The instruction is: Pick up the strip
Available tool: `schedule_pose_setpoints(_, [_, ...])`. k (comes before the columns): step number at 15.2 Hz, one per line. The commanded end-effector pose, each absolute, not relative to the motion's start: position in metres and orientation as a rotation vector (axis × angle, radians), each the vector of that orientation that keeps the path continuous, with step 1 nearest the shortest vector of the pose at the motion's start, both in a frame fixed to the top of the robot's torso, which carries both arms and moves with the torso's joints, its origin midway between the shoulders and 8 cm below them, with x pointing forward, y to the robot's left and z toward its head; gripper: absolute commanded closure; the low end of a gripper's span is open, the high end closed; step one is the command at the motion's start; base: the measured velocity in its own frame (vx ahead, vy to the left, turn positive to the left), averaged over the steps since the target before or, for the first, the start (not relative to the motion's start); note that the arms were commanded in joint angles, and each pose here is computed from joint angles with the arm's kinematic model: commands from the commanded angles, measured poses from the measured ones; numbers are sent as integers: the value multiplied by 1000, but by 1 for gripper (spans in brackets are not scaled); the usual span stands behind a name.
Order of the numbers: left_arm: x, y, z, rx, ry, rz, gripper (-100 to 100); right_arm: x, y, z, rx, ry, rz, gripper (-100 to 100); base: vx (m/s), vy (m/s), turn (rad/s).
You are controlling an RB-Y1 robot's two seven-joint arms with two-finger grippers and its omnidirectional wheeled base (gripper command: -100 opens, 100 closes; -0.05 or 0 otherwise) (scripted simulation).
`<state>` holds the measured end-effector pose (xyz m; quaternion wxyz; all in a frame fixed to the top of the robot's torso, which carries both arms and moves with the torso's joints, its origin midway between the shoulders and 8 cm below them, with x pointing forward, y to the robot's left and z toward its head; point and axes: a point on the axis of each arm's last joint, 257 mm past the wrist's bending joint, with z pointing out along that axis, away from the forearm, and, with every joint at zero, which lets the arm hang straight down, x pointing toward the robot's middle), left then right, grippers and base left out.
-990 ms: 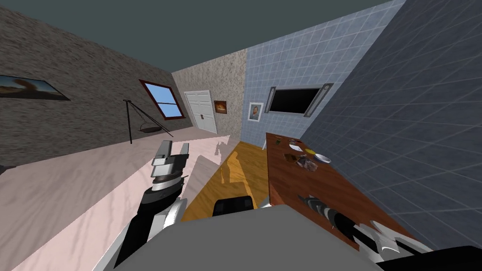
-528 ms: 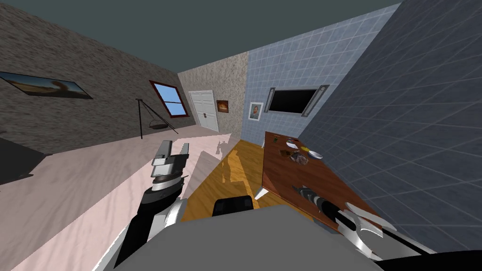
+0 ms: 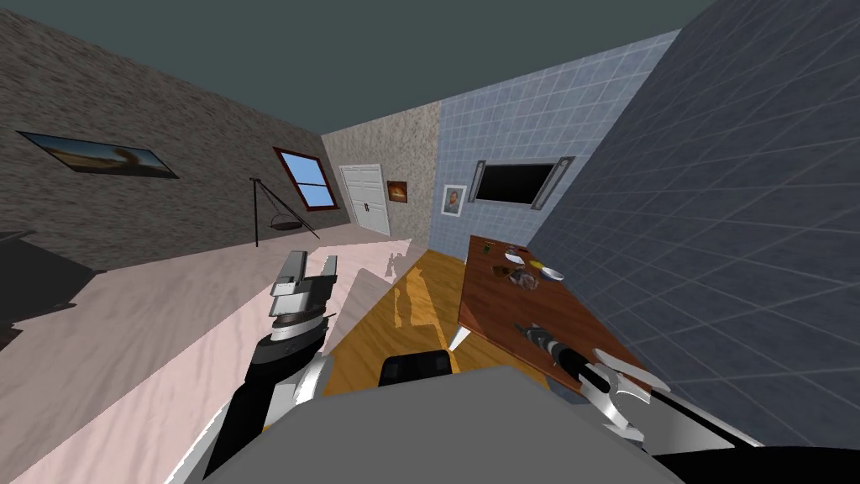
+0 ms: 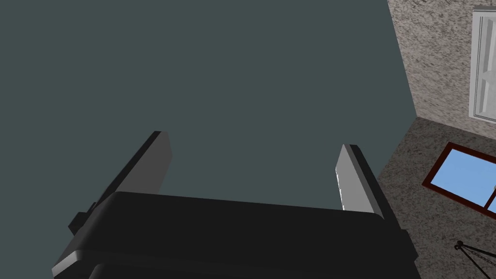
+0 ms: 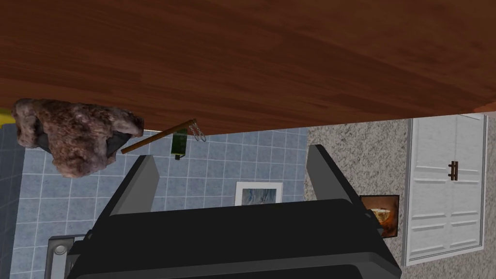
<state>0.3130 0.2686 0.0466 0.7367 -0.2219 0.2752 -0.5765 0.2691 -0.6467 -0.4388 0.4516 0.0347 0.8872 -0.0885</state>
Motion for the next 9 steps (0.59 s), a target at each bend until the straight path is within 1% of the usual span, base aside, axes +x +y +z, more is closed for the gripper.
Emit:
schedule_pose_setpoints(1, [313, 269, 47, -487, 605, -1266, 0, 280, -643, -439, 104, 2171, -224, -100, -132, -195, -1])
schedule_pose_setpoints(4, [313, 269, 47, -487, 605, -1266, 0, 293, -638, -441, 132, 2147, -226, -100, -155, -216, -2])
schedule_pose_setpoints(5, [313, 269, 47, -487, 605, -1266, 0, 293, -638, -441, 132, 2147, -226, -100, -121, -157, -7])
schedule_pose_setpoints(6, [313, 269, 47, -488, 605, -1266, 0, 293, -638, -441, 132, 2147, -226, -100, -63, -92, -3])
schedule_pose_setpoints(7, [313, 269, 47, -488, 605, -1266, 0, 301, -634, -443, 161, 2130, -227, -100, -95, -152, -37])
schedule_pose_setpoints(9, [313, 269, 47, -487, 605, -1266, 0, 304, -632, -445, 174, 2124, -227, -100, -101, -198, -15])
